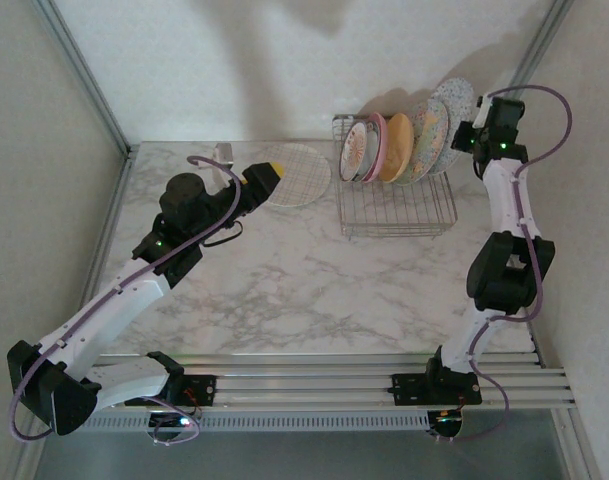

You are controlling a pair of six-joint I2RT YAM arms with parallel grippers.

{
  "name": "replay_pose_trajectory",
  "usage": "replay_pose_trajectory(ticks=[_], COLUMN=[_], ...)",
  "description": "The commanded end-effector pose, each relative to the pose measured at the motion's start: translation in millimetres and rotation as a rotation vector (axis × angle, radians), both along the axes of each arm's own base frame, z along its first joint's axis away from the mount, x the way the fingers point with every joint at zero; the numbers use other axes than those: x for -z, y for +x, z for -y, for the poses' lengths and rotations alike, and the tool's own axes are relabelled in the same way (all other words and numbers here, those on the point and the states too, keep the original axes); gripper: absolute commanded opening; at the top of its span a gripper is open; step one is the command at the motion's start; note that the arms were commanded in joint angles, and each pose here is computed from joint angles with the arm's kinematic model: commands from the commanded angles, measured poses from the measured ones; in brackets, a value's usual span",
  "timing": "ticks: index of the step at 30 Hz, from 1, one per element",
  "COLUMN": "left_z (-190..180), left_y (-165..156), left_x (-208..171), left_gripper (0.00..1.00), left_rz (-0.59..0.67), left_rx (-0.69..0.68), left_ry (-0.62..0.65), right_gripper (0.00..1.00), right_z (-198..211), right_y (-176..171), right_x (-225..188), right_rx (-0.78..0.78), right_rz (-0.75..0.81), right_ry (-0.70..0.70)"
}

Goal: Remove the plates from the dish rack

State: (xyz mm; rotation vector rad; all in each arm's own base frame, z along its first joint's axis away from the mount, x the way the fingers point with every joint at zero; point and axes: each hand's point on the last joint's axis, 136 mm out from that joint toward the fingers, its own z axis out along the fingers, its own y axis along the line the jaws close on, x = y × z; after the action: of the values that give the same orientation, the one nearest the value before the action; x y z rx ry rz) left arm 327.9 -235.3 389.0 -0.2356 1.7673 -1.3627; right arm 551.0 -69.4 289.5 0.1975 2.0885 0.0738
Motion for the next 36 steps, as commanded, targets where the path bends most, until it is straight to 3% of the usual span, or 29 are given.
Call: replay_pose_trajectory(ticks=[1, 17, 36], left_z=[6, 14, 85], left_y=[-5, -4, 13], left_x=[-28, -40, -28], left_gripper=[0.65, 0.65, 0.65], left_rz=[0.061, 0.081, 0.041], left_rx=[0.032, 0.062, 0.236], left_ry=[-0.047, -0.077, -0.11], right_gripper=[0.0, 0.0, 0.0], right_z=[3, 20, 1], right_y=[-12, -73, -206], right_x=[-55, -94, -145], right_rx=[0.036, 0.202, 0.304], right_rz=[0.099, 0.093, 0.155], right_ry=[-0.046, -0.073, -0.016])
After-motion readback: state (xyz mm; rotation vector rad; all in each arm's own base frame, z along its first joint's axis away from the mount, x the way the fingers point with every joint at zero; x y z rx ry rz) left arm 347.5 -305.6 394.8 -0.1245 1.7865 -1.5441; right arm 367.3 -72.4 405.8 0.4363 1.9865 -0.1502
